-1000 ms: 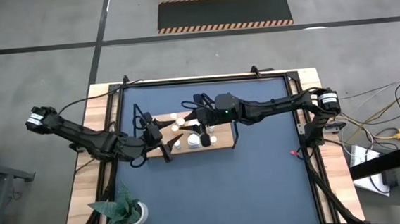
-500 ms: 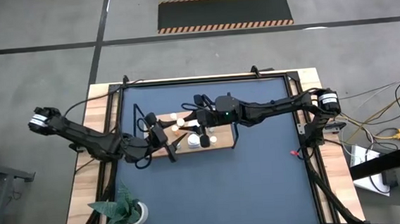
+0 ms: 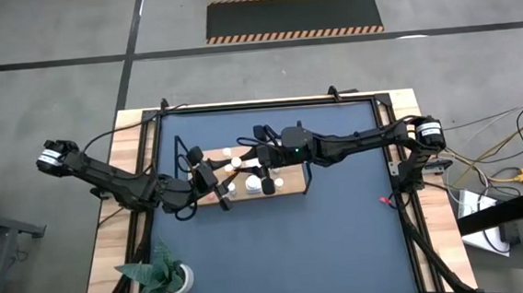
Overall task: Pick and place medicine bottles onto shelf by color
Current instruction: Put the orange pill bottle on the shelf
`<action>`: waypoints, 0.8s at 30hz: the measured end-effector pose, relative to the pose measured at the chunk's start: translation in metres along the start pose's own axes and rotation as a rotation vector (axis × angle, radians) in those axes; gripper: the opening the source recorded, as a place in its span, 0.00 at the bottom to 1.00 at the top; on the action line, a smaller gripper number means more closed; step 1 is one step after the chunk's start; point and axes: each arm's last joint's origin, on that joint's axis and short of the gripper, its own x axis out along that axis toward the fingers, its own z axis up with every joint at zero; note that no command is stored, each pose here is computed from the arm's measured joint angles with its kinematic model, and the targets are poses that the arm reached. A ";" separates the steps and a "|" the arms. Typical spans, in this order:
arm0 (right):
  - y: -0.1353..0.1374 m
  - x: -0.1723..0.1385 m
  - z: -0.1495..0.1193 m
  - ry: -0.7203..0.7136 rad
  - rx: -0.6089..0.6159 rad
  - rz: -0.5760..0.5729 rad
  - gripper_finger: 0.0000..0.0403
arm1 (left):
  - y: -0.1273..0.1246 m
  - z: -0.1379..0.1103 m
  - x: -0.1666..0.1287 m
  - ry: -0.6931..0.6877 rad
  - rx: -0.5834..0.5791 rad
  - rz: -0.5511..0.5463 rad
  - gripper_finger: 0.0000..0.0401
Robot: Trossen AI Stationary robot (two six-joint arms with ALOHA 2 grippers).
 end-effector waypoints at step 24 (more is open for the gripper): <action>0.001 0.000 -0.001 0.005 0.006 0.003 0.27 | -0.001 -0.003 0.000 -0.005 -0.006 -0.005 0.21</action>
